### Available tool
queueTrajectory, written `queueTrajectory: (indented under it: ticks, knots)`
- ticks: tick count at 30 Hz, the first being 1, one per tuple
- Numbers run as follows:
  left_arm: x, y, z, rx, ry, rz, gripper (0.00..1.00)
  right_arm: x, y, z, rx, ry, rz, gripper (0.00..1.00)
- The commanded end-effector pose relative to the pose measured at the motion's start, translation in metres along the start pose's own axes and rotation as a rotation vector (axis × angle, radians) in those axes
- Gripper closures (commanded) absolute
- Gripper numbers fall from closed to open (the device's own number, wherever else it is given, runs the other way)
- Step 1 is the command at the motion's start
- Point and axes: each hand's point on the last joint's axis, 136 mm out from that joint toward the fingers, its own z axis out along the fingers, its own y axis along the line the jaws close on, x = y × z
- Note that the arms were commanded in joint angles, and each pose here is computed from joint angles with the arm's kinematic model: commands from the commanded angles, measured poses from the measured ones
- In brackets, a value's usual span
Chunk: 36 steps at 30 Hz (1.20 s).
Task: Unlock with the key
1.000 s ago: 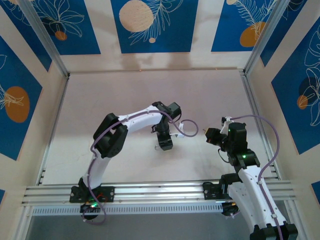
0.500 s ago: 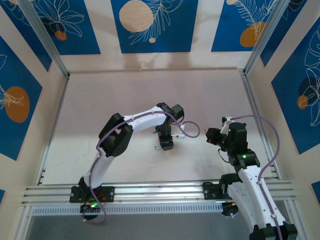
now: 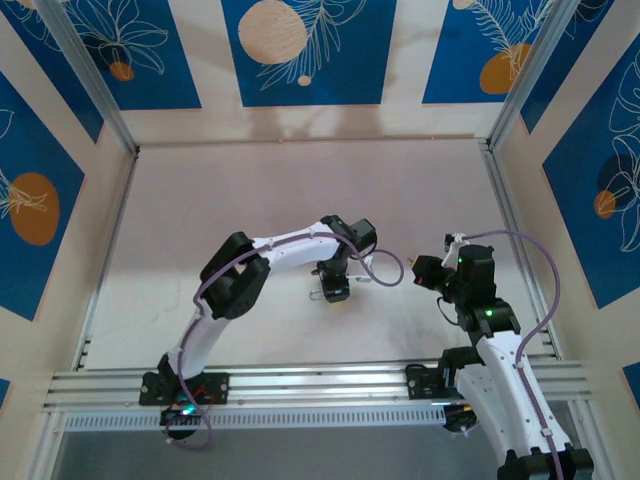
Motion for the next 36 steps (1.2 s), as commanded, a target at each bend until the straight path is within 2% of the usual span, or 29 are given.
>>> queueTrajectory:
  ticks: [1,10,16,21,29,36]
  knots:
    - [0.025,-0.006,0.027,-0.026,0.11,-0.034,0.48,-0.006,0.009,-0.005,-0.038,-0.024,-0.025,1.0]
    - [0.025,-0.013,0.029,-0.017,0.054,-0.029,0.58,-0.007,0.011,-0.007,-0.044,-0.022,-0.026,1.0]
    - [0.023,-0.026,0.017,0.136,-0.007,-0.024,0.62,-0.005,0.013,-0.006,-0.057,-0.013,-0.022,1.0]
    - [0.027,-0.026,0.013,0.231,-0.001,-0.028,0.67,-0.004,0.014,-0.006,-0.064,-0.007,-0.022,1.0]
    - [0.02,-0.013,-0.001,0.181,-0.028,-0.027,0.7,-0.005,0.015,-0.006,-0.067,-0.01,-0.025,1.0]
    - [0.016,-0.004,-0.019,0.112,-0.097,-0.029,0.7,0.0,0.017,-0.002,-0.091,0.012,-0.017,1.0]
